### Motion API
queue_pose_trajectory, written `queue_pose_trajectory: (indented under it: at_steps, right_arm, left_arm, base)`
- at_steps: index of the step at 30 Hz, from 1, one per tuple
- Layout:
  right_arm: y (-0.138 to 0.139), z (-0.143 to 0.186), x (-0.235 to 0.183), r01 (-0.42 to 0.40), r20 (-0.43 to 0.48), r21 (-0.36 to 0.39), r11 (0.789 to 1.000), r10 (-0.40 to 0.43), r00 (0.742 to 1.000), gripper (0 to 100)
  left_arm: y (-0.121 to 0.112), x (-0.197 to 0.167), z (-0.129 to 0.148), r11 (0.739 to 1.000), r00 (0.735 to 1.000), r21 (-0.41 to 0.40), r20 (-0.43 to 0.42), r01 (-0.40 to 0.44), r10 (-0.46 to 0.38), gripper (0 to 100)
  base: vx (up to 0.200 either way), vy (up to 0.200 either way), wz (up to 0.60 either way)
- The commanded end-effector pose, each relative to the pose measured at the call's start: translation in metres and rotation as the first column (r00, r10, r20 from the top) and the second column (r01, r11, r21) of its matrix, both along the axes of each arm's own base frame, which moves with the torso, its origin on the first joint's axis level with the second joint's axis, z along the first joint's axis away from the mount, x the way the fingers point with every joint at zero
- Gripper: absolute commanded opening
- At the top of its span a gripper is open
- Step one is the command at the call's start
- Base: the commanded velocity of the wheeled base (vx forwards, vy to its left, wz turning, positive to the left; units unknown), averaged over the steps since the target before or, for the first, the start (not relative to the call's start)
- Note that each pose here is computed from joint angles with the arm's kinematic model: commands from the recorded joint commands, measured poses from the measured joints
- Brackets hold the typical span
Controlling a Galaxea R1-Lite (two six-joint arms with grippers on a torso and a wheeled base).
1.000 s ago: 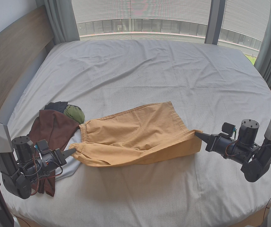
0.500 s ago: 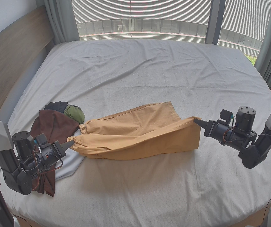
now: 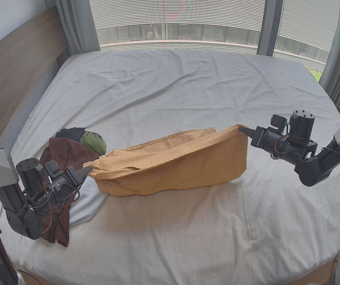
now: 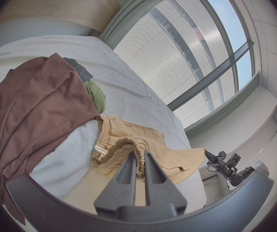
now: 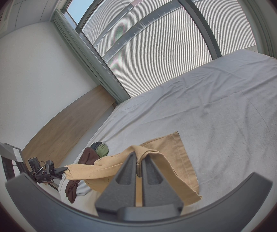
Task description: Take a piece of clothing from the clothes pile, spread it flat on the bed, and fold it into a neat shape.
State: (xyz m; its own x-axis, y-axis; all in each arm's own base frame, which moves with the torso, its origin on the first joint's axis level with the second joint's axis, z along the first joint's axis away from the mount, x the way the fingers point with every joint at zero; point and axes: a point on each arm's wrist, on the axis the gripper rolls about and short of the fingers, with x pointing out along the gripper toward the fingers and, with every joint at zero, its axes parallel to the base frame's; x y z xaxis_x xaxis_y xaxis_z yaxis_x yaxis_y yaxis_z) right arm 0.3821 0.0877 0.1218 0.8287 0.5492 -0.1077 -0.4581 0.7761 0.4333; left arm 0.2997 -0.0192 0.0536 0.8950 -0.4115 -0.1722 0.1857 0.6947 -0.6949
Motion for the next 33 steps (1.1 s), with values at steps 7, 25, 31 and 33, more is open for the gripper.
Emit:
queue_pose_trajectory:
  at_steps: [7, 25, 31, 33]
  right_arm:
    - [0.007, -0.001, 0.032, 0.0, -0.003, -0.001, 1.0, 0.0, 1.0, 0]
    - [0.012, -0.029, 0.078, 0.014, -0.046, 0.002, 1.0, -0.014, 0.999, 0]
    - [0.014, -0.033, 0.091, 0.018, -0.038, 0.035, 0.999, -0.017, 0.999, 0]
    - [0.015, -0.036, 0.094, 0.018, -0.038, 0.035, 0.999, -0.017, 0.999, 0]
  left_arm:
    - [-0.007, 0.012, -0.004, 0.999, 0.999, -0.009, 0.004, -0.049, 0.049, 0]
    - [-0.015, 0.044, -0.018, 0.994, 0.995, -0.043, 0.017, -0.095, 0.096, 0]
    - [-0.015, 0.053, -0.024, 0.994, 0.995, -0.044, 0.021, -0.097, 0.098, 0]
    - [-0.015, 0.056, -0.026, 0.994, 0.995, -0.045, 0.024, -0.1, 0.101, 0]
  base:
    - [0.0, 0.0, 0.0]
    - [0.0, 0.0, 0.0]
    - [0.0, 0.0, 0.0]
    - [0.0, 0.0, 0.0]
